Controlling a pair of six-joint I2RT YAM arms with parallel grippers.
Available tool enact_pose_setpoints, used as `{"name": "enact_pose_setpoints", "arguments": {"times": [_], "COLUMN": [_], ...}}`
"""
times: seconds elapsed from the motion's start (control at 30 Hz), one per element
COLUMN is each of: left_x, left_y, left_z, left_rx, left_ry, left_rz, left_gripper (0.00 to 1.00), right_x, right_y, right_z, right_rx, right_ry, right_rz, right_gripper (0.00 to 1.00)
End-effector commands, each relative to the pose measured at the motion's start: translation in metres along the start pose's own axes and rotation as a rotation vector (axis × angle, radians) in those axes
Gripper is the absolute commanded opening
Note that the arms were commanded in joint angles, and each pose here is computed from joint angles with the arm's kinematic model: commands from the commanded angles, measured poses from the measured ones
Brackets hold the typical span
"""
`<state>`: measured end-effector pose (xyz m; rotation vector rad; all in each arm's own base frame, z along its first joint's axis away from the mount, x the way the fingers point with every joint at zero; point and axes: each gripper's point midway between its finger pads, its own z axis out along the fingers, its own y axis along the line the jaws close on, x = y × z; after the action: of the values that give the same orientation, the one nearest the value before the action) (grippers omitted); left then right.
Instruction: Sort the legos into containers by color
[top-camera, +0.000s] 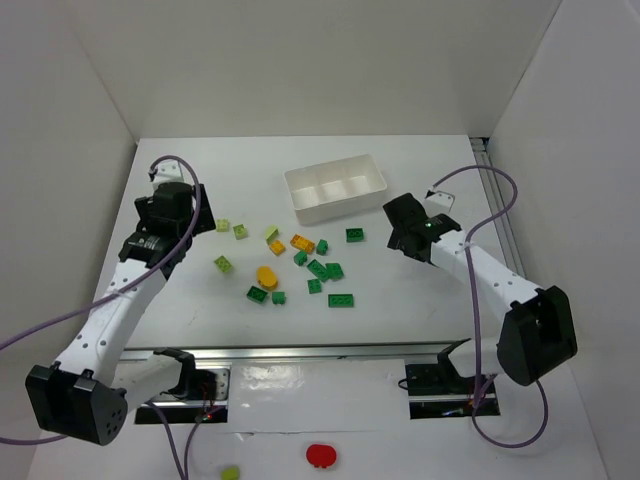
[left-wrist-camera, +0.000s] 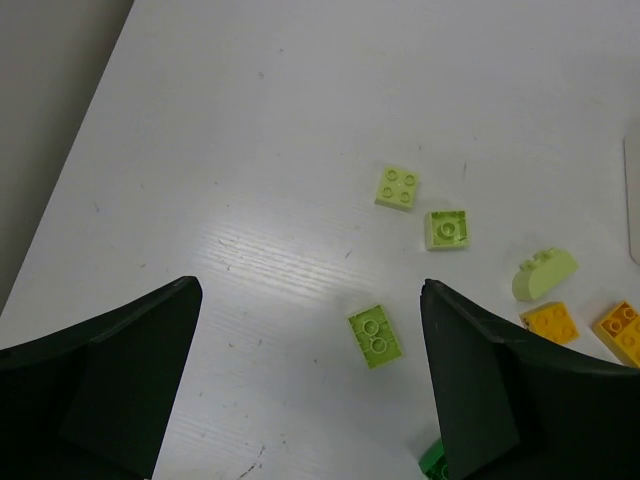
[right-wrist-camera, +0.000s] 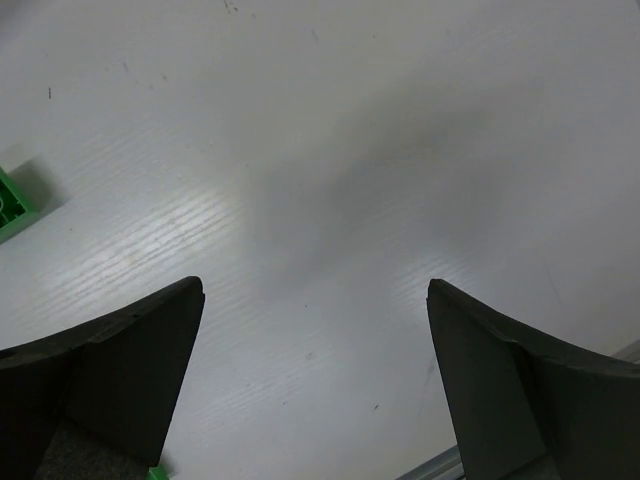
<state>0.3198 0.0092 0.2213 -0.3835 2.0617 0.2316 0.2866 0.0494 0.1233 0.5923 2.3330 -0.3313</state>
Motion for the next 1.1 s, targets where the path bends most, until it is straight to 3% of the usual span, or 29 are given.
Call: {"name": "enact_pose_setpoints", "arguments": {"times": [0.0,0.03,0.23,0.43,0.5,0.63,1.07], "left_x": [-0.023,-0.026,-0.018,-0.016,-0.023,-0.012,0.006], "left_y": [-0.004,-0.022,-0.048,-0.067,-0.072,-0.081,-0.091], "left_z": [-0.009,-0.012,-0.004,-0.002,0.0,0.0,0.007], "left_rx": [0.031,0.142,0.234,0.312,0.298,0.311,0.336], "left_ry": [-0.058,-0.052,0.043,0.072,0.086,0.213,0.273], "left_rz": [-0.01,0.039,0.041,0.072,0.009,0.006,0.025], "left_gripper": [1.0,1.0,1.0,1.0,1.0,1.0,1.0], "right_x": [-0.004,-0.001,0.007,0.018,0.022,0.039,0.038], "right_y": [0.008,0.014,0.038,0.095,0.104,0.127,0.187], "right_z": [0.003,0.003,0.002,-0.035,-0.037,-0.027,0.039], "right_rx": [-0.005,-0.017,-0.124,-0.526,-0.579,-0.594,-0.515], "right_ry": [-0.018,-0.007,0.019,-0.045,-0.051,-0.005,-0.019], "right_rz": [0.003,-0.006,-0.044,-0.097,-0.1,-0.203,-0.306], "right_gripper": [1.0,1.0,1.0,0.96,0.96,0.97,0.99]}}
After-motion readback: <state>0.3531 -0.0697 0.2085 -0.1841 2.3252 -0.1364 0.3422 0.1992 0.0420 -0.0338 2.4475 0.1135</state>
